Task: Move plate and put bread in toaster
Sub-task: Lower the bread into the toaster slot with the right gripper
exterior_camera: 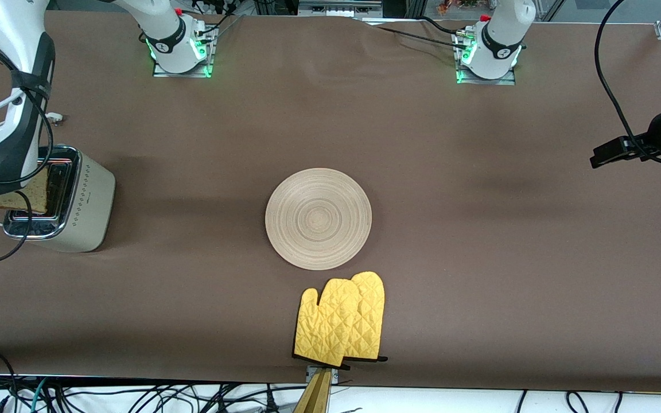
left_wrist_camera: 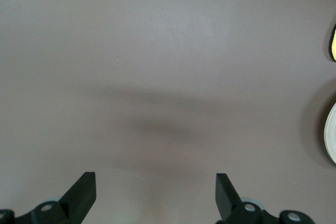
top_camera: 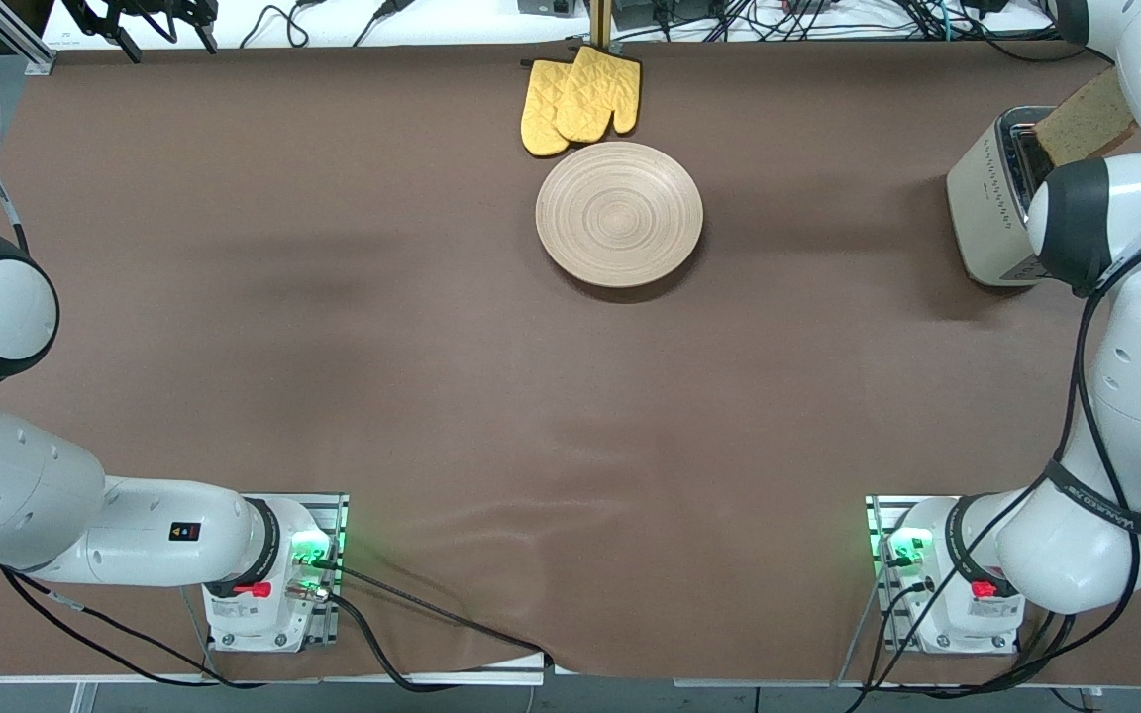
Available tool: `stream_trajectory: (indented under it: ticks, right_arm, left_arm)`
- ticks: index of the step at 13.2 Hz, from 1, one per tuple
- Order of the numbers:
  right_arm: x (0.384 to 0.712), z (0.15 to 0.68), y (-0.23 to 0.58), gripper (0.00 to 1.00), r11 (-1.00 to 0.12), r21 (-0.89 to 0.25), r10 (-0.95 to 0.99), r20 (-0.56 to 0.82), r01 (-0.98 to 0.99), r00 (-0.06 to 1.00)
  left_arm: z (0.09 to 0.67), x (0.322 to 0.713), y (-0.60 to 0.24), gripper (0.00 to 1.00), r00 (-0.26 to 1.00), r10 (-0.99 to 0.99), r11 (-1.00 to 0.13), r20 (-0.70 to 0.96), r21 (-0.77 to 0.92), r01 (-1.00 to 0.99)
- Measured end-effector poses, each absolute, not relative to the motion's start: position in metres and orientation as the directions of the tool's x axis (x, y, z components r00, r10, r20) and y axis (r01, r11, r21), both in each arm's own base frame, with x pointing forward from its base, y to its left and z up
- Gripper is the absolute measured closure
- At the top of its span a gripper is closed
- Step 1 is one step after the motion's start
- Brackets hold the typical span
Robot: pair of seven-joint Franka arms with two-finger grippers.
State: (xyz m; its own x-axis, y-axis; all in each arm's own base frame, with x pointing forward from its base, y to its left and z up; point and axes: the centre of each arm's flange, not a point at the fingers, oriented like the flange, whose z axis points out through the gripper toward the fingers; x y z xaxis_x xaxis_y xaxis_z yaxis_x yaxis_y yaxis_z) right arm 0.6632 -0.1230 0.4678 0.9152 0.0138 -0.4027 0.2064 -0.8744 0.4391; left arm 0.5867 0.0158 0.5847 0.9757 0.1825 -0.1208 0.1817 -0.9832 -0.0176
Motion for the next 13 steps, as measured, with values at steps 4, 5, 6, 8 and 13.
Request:
stream_trajectory:
  ticks: [4,5,6,8,13]
  right_arm:
    - [0.666,0.458,-0.122,0.96,-0.871,0.449,0.001,-0.408,0.201,0.913]
    - [0.667,0.454,-0.121,0.96,-0.869,0.455,-0.011,-0.407,0.192,0.913]
    - [0.668,0.45,-0.12,0.96,-0.869,0.46,-0.024,-0.404,0.181,0.914]
    - [0.668,0.441,-0.118,0.96,-0.871,0.463,-0.042,-0.406,0.166,0.913]
    - [0.672,0.421,-0.111,0.96,-0.869,0.485,-0.111,-0.387,0.1,0.915]
  left_arm:
    - [0.584,0.587,0.016,0.0,0.976,0.183,-0.983,-0.122,-0.017,0.182]
    - [0.584,0.587,0.016,0.0,0.976,0.183,-0.983,-0.122,-0.017,0.182]
    - [0.584,0.587,0.016,0.0,0.976,0.183,-0.983,-0.122,-0.017,0.182]
    - [0.584,0.587,0.016,0.0,0.975,0.183,-0.983,-0.122,-0.017,0.183]
    - [0.584,0.587,0.016,0.0,0.975,0.183,-0.983,-0.123,-0.017,0.183]
